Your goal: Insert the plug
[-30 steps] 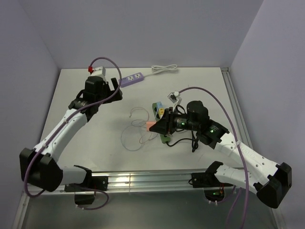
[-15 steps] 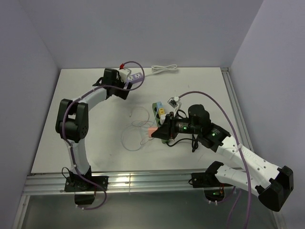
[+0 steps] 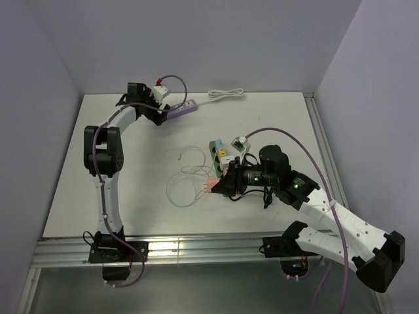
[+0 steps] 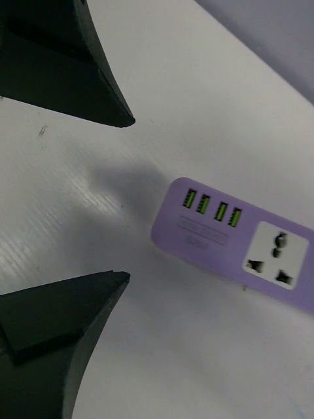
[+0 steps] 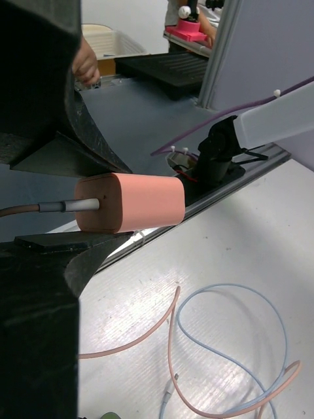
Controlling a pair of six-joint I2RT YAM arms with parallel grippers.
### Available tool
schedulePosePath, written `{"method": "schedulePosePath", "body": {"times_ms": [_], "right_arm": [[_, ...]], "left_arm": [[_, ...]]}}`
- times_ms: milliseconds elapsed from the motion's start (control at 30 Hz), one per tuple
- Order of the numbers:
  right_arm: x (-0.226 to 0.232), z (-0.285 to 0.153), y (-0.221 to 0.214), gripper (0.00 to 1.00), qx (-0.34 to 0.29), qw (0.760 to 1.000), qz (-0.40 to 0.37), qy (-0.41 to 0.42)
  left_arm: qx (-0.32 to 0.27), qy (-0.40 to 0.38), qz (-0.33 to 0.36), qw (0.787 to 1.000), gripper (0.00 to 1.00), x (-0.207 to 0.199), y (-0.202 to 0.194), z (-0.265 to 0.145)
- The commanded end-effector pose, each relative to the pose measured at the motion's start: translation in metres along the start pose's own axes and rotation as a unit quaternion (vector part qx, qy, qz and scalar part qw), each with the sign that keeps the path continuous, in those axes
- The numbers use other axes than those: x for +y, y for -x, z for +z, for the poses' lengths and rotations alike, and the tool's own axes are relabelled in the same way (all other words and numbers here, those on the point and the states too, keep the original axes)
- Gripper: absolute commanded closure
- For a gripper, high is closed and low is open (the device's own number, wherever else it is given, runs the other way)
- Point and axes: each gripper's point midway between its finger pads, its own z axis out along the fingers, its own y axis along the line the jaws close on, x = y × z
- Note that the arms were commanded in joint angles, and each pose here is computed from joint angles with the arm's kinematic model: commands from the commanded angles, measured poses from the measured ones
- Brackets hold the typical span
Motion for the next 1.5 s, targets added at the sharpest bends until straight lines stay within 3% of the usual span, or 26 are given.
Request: {"method": "schedulePosePath", "body": {"times_ms": [0, 300, 700, 967, 1067, 1100, 1167, 1333, 1467], "right_arm": [[0.0, 0.002, 0.006, 1.0, -0.011, 1.0, -0.012, 0.005], [-0.008, 0.01, 0.01, 1.0, -0.014, 1.0, 0.002, -0.006], [-0.02, 0.017, 0.011, 1.0, -0.012, 1.0, 0.011, -0.021], [-0.024, 0.018, 0.01, 1.0, -0.015, 1.0, 0.012, -0.023], [-0.026, 0.018, 0.008, 1.0, -0.014, 0.999, 0.013, -0.026], [-0.026, 0.017, 0.008, 1.0, -0.015, 0.999, 0.013, -0.026], [-0.028, 0.016, 0.007, 1.0, -0.017, 0.999, 0.016, -0.026], [-0.024, 0.014, 0.006, 1.0, -0.023, 1.0, 0.015, -0.015], [-0.02, 0.01, 0.004, 1.0, -0.031, 0.999, 0.01, -0.004]], "left_arm": [[-0.008, -0.06, 0.04, 0.997, 0.03, -0.015, -0.004, 0.006], [-0.036, -0.133, 0.016, 0.99, 0.03, -0.032, -0.006, 0.032], [-0.072, -0.143, 0.001, 0.987, 0.01, -0.023, 0.02, 0.051], [-0.027, -0.151, 0.078, 0.985, 0.26, -0.055, 0.01, 0.064], [-0.014, -0.161, 0.097, 0.982, 0.49, -0.07, 0.008, 0.068], [-0.012, -0.157, 0.097, 0.983, 0.66, -0.07, 0.008, 0.068], [-0.012, -0.156, 0.089, 0.984, 0.79, -0.072, 0.01, 0.067], [0.002, -0.154, 0.042, 0.987, 0.98, -0.079, 0.002, 0.053], [0.017, -0.181, -0.03, 0.983, 1.0, -0.088, -0.001, 0.032]]}}
